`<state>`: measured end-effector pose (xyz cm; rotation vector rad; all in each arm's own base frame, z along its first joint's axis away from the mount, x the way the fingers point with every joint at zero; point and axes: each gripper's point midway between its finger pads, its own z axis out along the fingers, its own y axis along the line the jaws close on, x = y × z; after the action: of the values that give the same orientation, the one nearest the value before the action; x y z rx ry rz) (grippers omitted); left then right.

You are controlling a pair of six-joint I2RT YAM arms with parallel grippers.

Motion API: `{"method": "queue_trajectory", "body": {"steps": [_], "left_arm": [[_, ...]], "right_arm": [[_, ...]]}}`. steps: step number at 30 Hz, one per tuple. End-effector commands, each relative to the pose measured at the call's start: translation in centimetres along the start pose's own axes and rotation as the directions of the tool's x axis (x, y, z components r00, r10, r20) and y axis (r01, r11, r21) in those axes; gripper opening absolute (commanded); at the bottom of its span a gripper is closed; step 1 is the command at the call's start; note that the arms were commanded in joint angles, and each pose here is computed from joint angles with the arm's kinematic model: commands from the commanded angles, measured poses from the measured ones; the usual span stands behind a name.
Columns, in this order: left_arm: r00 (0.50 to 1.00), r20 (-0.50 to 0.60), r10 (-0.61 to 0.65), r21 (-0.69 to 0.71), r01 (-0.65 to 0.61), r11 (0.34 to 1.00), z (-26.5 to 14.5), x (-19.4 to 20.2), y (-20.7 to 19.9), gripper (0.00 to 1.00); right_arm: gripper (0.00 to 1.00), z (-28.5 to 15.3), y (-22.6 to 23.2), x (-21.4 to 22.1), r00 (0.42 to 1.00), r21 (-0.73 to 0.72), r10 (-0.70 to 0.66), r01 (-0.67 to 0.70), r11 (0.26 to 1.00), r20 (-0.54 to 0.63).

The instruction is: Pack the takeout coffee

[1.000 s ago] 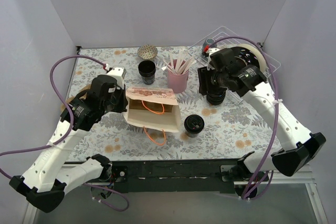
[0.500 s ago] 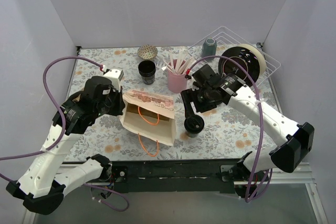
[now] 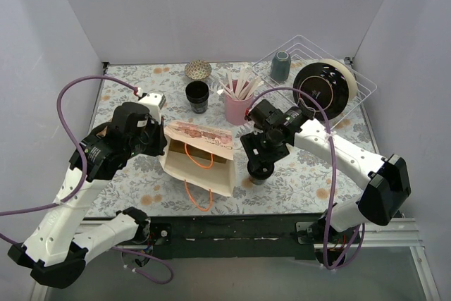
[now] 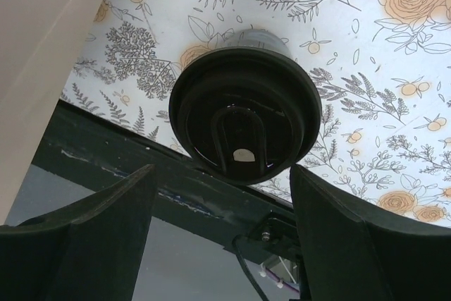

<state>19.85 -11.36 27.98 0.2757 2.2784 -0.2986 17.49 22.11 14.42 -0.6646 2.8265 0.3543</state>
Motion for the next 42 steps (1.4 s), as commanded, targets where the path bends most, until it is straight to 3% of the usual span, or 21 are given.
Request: {"method": "queue_trajectory", "body": {"steps": [1, 24, 35, 42], "left_arm": [[0.999, 0.032, 0.007, 0.020, -0.008, 1.000, -0.8, -1.0, -0.3, 0.00], [0.999, 0.032, 0.006, 0.019, -0.006, 1.000, -1.1, -1.2, -0.3, 0.00], [0.999, 0.037, 0.010, 0.019, -0.010, 1.000, -1.3, -1.3, -0.3, 0.00], [1.000, 0.029, 0.011, 0.026, -0.011, 1.000, -1.1, -1.3, -0.5, 0.00]], "right_arm": [[0.83, 0.8, -0.3, -1.0, 0.998, 0.045, 0.004, -0.007, 0.999, 0.055], [0.89, 2.2, -0.2, -1.5, 0.997, 0.099, -0.024, 0.017, 0.995, 0.069], [0.78, 3.0, -1.6, -0.9, 0.998, 0.163, -0.012, 0.001, 0.987, 0.065], [0.82, 3.2, -1.3, -0.7, 0.998, 0.158, -0.012, 0.003, 0.987, 0.059]]}}
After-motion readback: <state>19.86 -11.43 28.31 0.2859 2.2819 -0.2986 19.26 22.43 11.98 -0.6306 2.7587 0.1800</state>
